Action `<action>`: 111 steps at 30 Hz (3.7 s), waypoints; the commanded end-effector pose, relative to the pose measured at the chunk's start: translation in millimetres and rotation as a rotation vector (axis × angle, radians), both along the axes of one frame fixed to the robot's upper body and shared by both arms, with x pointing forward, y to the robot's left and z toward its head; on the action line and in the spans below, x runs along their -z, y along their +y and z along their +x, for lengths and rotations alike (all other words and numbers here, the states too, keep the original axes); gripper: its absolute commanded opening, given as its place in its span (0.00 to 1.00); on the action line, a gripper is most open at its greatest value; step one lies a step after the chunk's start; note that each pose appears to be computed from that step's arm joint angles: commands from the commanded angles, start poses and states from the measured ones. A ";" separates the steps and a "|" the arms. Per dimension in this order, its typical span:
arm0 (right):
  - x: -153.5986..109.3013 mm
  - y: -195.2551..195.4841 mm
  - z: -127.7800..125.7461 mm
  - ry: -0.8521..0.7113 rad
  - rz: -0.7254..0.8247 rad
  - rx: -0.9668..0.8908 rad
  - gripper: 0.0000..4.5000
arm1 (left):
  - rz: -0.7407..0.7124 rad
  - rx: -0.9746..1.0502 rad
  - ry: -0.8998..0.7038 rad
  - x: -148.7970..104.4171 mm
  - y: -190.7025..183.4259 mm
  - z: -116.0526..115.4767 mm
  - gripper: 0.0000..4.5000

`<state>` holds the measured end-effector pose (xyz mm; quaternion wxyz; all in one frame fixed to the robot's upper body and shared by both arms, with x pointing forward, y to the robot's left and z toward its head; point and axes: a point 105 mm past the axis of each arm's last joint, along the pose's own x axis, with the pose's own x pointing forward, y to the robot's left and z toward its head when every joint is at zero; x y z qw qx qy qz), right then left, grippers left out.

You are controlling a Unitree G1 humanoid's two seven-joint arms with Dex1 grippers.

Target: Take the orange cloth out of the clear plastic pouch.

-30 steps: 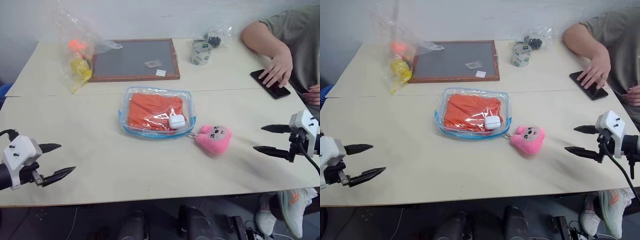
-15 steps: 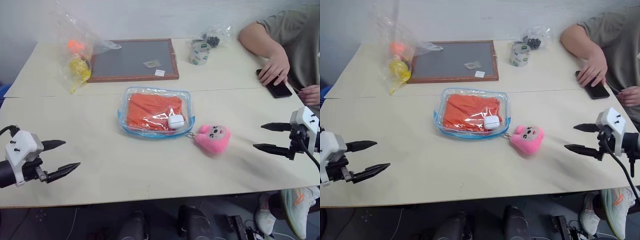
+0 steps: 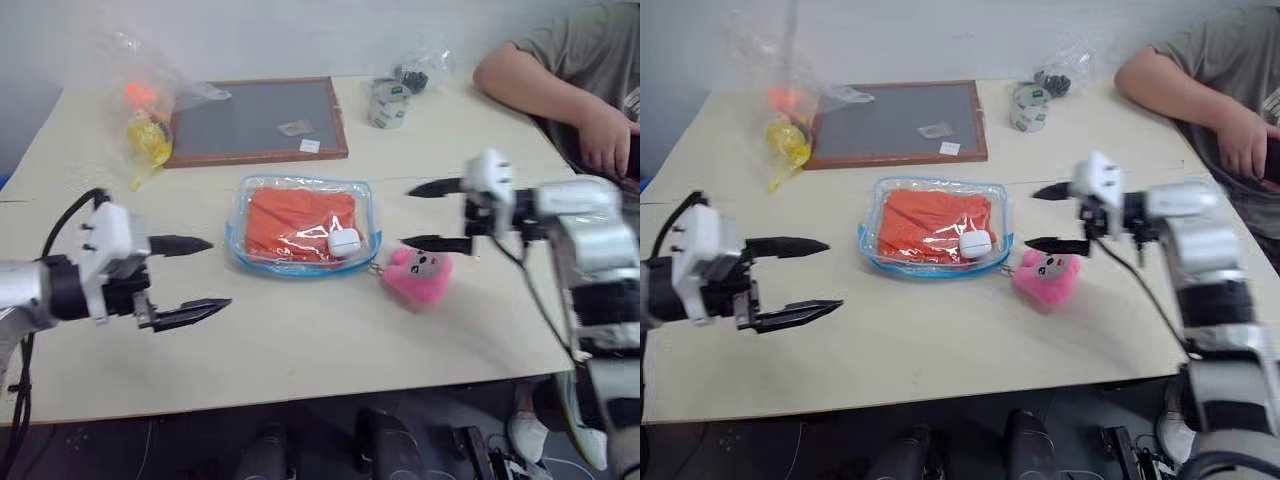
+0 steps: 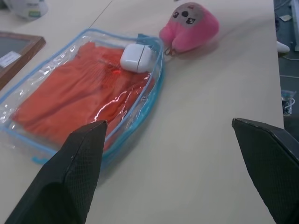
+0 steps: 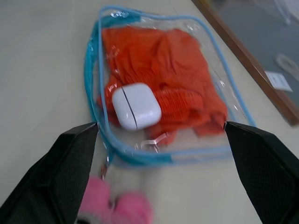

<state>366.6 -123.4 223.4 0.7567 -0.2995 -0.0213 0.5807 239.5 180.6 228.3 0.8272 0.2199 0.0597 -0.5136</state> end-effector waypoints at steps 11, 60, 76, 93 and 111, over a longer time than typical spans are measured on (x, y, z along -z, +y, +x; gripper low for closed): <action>22.2 32.6 20.6 -0.003 -0.148 -0.102 0.99 | 0.035 0.085 -0.054 -8.1 -24.3 7.6 1.00; 45.5 -204.4 -81.8 0.198 -0.063 0.789 0.52 | -0.119 0.458 -0.131 -22.0 -114.4 30.3 1.00; 36.8 -213.4 -81.2 0.199 0.050 0.862 0.99 | -0.062 0.412 -0.142 -11.7 -100.3 35.5 1.00; -39.1 -27.8 -111.9 0.209 0.169 -0.001 0.99 | 0.386 0.226 -0.250 58.6 -32.7 114.7 1.00; -26.9 -28.1 -102.4 0.210 0.157 0.046 1.00 | 0.414 0.205 -0.313 69.3 -23.9 124.8 0.45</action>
